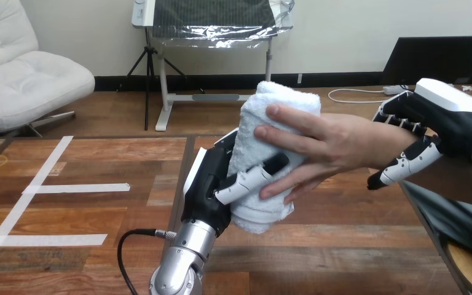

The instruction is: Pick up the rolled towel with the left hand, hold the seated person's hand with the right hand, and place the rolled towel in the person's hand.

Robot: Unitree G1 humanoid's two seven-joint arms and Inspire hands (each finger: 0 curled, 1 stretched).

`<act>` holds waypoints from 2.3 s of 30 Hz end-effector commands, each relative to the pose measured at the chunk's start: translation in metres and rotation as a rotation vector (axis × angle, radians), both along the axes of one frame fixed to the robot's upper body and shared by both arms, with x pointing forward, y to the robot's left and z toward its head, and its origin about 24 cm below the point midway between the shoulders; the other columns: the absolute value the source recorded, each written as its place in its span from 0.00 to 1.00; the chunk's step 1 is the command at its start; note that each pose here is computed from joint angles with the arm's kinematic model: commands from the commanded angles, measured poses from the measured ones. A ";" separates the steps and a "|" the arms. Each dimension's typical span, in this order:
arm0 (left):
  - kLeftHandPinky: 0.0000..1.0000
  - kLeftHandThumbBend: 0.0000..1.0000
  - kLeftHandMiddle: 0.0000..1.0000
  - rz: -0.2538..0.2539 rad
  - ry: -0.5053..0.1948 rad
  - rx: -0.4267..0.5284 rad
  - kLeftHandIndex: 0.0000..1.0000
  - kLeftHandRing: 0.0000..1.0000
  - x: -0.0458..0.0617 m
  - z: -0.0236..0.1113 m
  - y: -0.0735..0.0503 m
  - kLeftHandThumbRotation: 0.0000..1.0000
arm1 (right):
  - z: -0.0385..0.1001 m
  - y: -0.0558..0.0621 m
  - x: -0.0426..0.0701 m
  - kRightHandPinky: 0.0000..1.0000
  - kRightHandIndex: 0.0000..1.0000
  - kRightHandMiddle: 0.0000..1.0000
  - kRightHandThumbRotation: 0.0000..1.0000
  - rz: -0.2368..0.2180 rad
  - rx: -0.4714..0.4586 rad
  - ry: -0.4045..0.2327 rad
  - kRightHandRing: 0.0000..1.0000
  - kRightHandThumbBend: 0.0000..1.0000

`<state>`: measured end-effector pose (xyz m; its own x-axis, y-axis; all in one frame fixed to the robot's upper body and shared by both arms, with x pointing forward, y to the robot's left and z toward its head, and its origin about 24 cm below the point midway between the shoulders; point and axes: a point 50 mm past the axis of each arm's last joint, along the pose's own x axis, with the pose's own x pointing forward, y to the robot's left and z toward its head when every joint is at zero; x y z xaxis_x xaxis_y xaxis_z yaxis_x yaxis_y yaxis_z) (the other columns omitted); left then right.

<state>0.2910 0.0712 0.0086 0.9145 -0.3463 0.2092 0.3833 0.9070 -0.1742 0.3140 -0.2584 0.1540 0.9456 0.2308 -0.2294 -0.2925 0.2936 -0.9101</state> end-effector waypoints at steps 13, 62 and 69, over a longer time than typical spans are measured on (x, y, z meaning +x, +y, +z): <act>0.65 1.00 0.69 -0.048 -0.106 -0.081 0.73 0.70 -0.004 0.021 -0.030 1.00 | 0.007 0.000 0.004 0.45 0.60 0.58 0.21 -0.005 -0.033 -0.020 0.53 0.95; 0.71 1.00 0.74 -0.027 -0.032 -0.238 0.73 0.74 -0.002 0.019 -0.030 1.00 | 0.004 -0.003 0.003 0.55 0.69 0.66 0.33 -0.019 -0.024 0.021 0.61 0.97; 0.72 1.00 0.76 -0.025 -0.025 -0.256 0.73 0.76 -0.002 0.019 -0.029 1.00 | 0.004 -0.003 0.002 0.57 0.72 0.68 0.40 -0.012 -0.020 0.030 0.63 0.99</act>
